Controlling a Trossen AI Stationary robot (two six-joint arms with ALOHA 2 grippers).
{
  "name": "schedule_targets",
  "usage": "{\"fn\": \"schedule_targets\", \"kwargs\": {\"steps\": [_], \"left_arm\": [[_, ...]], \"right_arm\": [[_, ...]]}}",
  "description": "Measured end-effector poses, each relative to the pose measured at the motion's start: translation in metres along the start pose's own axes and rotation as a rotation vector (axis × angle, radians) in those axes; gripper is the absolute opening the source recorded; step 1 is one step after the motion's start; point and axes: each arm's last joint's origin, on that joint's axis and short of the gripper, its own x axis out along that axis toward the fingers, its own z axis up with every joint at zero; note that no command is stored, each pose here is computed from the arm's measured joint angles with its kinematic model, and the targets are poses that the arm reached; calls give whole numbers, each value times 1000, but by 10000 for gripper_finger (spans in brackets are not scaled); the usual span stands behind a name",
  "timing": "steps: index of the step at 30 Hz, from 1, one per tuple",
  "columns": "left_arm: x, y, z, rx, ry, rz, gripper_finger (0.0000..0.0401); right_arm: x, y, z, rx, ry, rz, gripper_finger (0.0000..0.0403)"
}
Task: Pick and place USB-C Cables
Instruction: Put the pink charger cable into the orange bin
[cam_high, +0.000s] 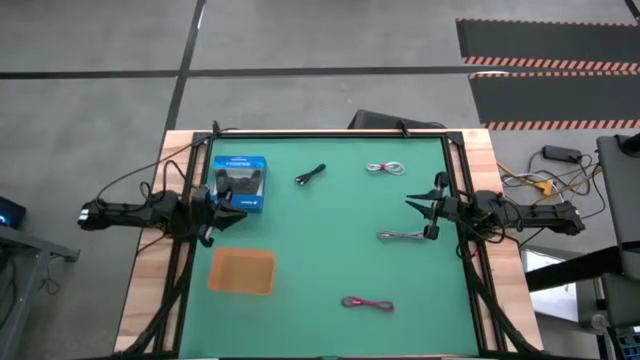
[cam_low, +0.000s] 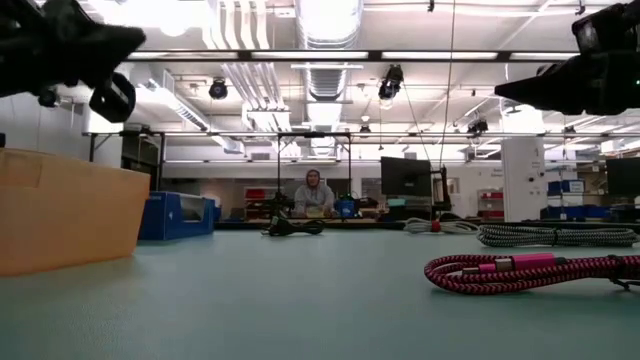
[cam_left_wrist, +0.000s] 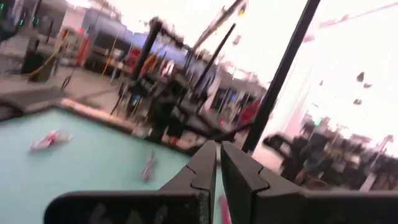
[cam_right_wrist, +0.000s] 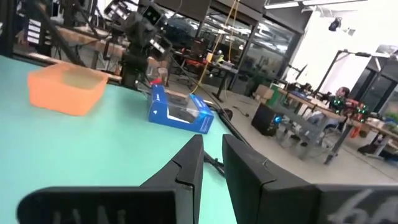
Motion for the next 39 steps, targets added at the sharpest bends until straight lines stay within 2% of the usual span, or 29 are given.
{"fn": "schedule_targets", "kwargs": {"steps": [5, 8, 13, 16, 21, 28, 34, 39], "left_arm": [[-1, -7, 16, 3, -167, -72, 8], [-2, -9, 21, 41, -227, -93, 8], [-1, -10, 29, 87, -326, -14, 8], [2, -11, 34, 119, -334, 10, 8], [13, -16, 46, 105, -344, 6, 8], [43, -23, 61, 103, -331, 20, 8], [88, -28, 72, 84, -252, 47, 8], [132, -31, 68, 79, -145, 67, 8]], "right_arm": [[0, 0, 0, 57, -1, 0, 52], [0, 0, 0, 190, -2, 1, 52], [0, 0, 1, 448, -11, 0, 52], [0, 0, 1, 504, -10, 0, 52], [0, -2, 6, 463, -63, -8, 52], [-2, -7, 17, 336, -183, -39, 52], [-4, -9, 25, 285, -273, -35, 52], [-5, -9, 29, 279, -307, 19, 52]]}}
